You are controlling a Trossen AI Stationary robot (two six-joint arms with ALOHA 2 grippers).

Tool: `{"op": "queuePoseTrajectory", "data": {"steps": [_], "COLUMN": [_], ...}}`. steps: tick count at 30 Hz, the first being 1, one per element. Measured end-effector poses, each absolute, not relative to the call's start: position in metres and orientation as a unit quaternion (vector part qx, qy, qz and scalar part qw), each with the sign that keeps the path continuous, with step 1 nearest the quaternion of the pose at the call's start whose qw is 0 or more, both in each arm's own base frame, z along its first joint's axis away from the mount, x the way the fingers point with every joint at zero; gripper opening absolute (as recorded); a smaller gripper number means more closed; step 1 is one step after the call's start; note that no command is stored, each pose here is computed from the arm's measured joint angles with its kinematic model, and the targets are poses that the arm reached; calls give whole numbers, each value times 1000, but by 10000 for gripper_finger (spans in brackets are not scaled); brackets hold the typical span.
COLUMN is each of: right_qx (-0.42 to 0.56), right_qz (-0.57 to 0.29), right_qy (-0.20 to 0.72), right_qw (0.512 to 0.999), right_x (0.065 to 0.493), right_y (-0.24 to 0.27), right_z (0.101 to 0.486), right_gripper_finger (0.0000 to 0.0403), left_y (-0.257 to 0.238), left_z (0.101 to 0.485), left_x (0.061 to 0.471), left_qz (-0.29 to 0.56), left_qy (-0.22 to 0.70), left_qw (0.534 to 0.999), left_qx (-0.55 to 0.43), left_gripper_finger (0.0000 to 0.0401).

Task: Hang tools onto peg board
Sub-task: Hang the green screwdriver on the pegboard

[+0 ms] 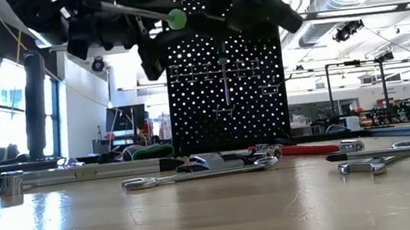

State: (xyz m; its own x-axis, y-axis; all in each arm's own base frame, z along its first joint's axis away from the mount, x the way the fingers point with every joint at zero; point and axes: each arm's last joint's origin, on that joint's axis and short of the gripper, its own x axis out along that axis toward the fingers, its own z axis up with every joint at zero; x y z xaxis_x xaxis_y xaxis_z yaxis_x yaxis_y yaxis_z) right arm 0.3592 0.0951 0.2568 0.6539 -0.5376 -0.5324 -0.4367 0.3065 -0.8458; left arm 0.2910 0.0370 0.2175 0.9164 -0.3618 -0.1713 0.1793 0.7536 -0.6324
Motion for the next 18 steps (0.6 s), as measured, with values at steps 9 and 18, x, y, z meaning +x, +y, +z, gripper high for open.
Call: {"op": "queuePoseTrajectory", "data": {"steps": [9, 18], "right_qx": [-627, -657], "right_qz": [-46, -39], "right_qy": [383, 352], "right_qw": [677, 665], "right_x": [368, 375], "right_y": [92, 91], "right_z": [265, 271], "right_gripper_finger": [116, 116], "left_y": [38, 37], "left_z": [220, 224], "left_x": [291, 291], "left_qz": [-154, -172], "left_qy": [140, 137], "left_qw": [913, 896], "left_qx": [-350, -387], "left_gripper_finger": [184, 184]}}
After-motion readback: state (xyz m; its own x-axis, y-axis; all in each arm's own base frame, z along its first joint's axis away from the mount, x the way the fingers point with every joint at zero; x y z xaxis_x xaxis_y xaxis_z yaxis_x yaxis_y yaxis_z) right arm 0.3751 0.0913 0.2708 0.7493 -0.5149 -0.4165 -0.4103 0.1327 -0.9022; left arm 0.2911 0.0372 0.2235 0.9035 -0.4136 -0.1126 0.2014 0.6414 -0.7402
